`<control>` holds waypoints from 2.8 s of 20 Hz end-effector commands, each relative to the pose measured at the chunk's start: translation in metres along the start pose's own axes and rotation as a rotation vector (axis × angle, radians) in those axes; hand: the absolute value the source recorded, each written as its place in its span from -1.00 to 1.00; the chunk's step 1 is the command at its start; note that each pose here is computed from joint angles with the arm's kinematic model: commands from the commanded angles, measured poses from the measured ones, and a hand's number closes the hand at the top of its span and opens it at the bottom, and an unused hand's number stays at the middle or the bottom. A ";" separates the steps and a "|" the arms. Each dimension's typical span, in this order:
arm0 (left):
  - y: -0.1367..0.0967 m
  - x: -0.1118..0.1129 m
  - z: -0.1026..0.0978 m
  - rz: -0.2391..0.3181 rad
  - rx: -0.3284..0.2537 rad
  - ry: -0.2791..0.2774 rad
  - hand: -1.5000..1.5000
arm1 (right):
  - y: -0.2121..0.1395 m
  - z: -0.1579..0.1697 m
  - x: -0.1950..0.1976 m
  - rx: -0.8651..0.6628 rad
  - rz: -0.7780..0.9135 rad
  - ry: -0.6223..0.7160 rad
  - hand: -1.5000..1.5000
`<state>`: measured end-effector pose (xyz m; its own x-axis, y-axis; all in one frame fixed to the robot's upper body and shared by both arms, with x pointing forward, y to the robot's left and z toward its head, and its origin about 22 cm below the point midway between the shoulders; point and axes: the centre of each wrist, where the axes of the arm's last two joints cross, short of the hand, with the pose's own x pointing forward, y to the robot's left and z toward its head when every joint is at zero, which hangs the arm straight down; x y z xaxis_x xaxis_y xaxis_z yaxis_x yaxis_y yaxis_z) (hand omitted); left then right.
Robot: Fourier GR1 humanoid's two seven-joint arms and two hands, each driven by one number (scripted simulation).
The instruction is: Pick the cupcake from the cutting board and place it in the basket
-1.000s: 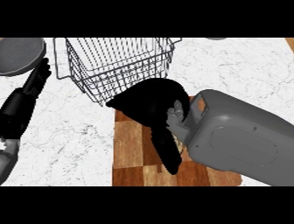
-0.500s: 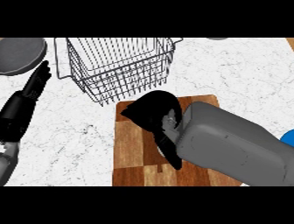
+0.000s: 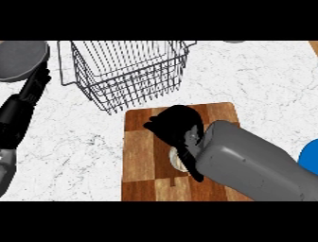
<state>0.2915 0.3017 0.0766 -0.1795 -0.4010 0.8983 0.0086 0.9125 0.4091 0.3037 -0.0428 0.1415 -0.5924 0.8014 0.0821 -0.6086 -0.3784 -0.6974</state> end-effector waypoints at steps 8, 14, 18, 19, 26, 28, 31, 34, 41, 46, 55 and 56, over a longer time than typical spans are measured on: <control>-0.019 0.006 0.001 0.015 -0.018 -0.005 0.00 | 0.026 -0.027 -0.016 -0.058 0.018 -0.010 -1.00; -0.002 0.007 -0.010 0.004 0.004 0.007 0.00 | 0.047 -0.022 0.001 -0.036 -0.041 -0.028 -1.00; -0.023 -0.011 -0.003 0.001 0.001 -0.007 0.00 | 0.047 -0.026 -0.018 -0.043 -0.029 -0.027 -1.00; -0.011 -0.001 0.011 -0.008 0.006 -0.007 0.00 | 0.069 -0.026 -0.004 -0.027 -0.023 -0.011 -1.00; -0.010 -0.001 0.005 0.004 -0.002 -0.002 0.00 | 0.076 -0.041 -0.023 -0.012 -0.007 0.025 -1.00; -0.005 0.002 -0.006 0.004 0.000 0.009 0.00 | 0.068 -0.044 -0.023 -0.010 -0.020 0.026 -1.00; 0.005 -0.001 0.005 -0.011 -0.003 -0.003 0.00 | 0.078 -0.037 -0.024 -0.033 -0.032 0.011 -1.00; -0.011 0.006 -0.004 0.000 0.000 0.001 0.00 | 0.084 -0.043 -0.050 0.019 -0.018 0.027 -1.00; 0.003 -0.007 -0.010 0.000 -0.012 -0.008 0.00 | 0.081 -0.070 -0.039 -0.006 -0.062 -0.015 1.00; 0.004 0.000 0.001 -0.004 -0.008 -0.011 0.00 | 0.104 -0.069 -0.017 -0.047 0.017 -0.062 1.00; 0.016 -0.019 0.019 -0.027 0.104 0.096 0.00 | 0.142 -0.057 -0.105 -0.208 -0.499 0.787 1.00; 0.016 -0.019 0.020 -0.030 0.115 0.093 0.00 | 0.143 -0.054 -0.106 -0.241 -0.557 0.871 1.00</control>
<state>0.2813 0.3146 0.0670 -0.1223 -0.4191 0.8997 -0.0614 0.9079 0.4146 0.3097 -0.1105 0.0178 -0.0408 0.9972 0.0621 -0.5376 0.0305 -0.8426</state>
